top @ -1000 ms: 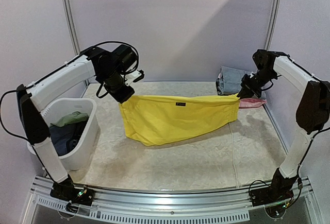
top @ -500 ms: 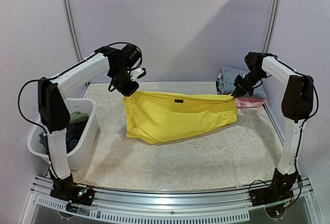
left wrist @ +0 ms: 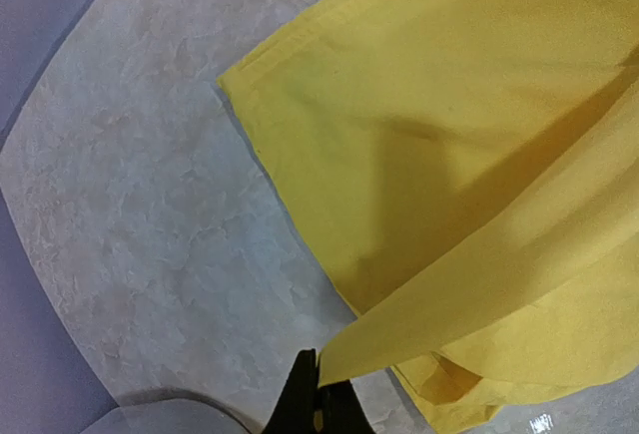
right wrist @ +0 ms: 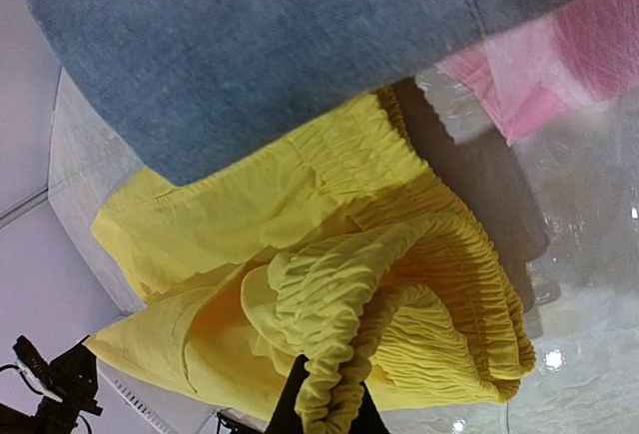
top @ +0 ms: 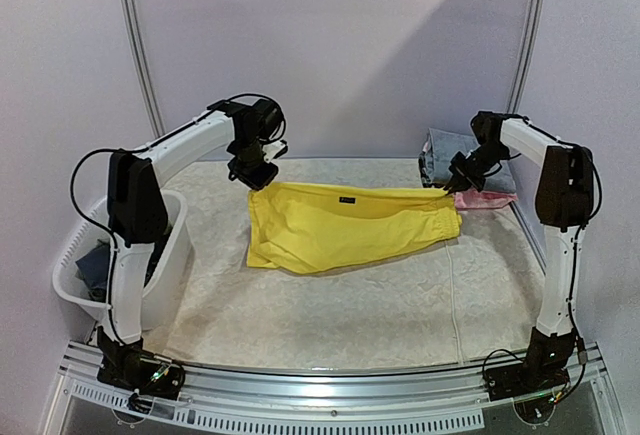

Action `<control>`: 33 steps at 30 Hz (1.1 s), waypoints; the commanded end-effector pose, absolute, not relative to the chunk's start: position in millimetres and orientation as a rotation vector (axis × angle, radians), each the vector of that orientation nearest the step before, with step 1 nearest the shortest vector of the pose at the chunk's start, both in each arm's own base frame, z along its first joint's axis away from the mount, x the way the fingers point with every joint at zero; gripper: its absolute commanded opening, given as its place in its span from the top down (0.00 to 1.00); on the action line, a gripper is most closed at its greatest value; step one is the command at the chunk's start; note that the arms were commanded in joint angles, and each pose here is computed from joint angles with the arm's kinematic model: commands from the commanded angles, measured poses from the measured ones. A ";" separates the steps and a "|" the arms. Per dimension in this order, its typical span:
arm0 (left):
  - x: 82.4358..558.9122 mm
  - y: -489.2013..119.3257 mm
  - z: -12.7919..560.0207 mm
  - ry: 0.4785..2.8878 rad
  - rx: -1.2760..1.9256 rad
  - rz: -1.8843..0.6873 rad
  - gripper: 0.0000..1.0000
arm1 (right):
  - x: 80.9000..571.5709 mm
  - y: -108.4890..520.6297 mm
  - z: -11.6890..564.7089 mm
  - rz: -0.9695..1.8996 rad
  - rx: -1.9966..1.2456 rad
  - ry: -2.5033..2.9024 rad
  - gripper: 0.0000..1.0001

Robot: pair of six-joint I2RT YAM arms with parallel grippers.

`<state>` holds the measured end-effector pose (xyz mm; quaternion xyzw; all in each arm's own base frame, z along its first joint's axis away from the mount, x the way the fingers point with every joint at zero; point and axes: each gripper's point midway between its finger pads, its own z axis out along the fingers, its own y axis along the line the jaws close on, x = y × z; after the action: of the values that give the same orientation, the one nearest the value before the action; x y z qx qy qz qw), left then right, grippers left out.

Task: Fold and stack the mixed laundry pile
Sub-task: Fold the flattened shorts at the center of the board.

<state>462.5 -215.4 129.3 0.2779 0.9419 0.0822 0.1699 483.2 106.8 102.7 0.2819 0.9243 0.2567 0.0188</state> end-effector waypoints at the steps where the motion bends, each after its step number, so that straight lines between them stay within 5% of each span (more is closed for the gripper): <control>1: 471.0 -188.6 122.3 2.728 0.695 0.328 1.00 | 505.1 97.3 97.0 0.802 0.907 2.803 1.00; 8: 480.8 -185.6 104.5 2.766 0.596 0.294 1.00 | 518.3 101.2 90.6 0.853 0.932 2.760 1.00; 15: 505.4 -188.4 81.2 2.772 0.366 0.237 0.99 | 531.9 104.5 107.8 0.911 0.938 2.676 0.78; 16: 508.7 -189.4 78.5 2.772 0.324 0.224 0.92 | 532.9 104.4 113.8 0.914 0.931 2.661 0.74; 19: 518.1 -185.0 84.3 2.734 0.196 0.249 0.47 | 532.8 101.1 129.1 0.893 0.911 2.631 0.65; 22: 521.3 -187.8 106.6 2.671 0.152 0.217 0.16 | 527.2 95.6 143.0 0.856 0.889 2.608 0.57; 33: 484.4 -199.1 158.2 2.625 0.264 0.144 0.13 | 497.6 87.0 192.6 0.627 0.660 2.553 0.47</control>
<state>502.1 -186.0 131.1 0.0764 0.9676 0.0801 0.2269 507.7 85.1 168.7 0.2897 0.9064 0.2595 0.1645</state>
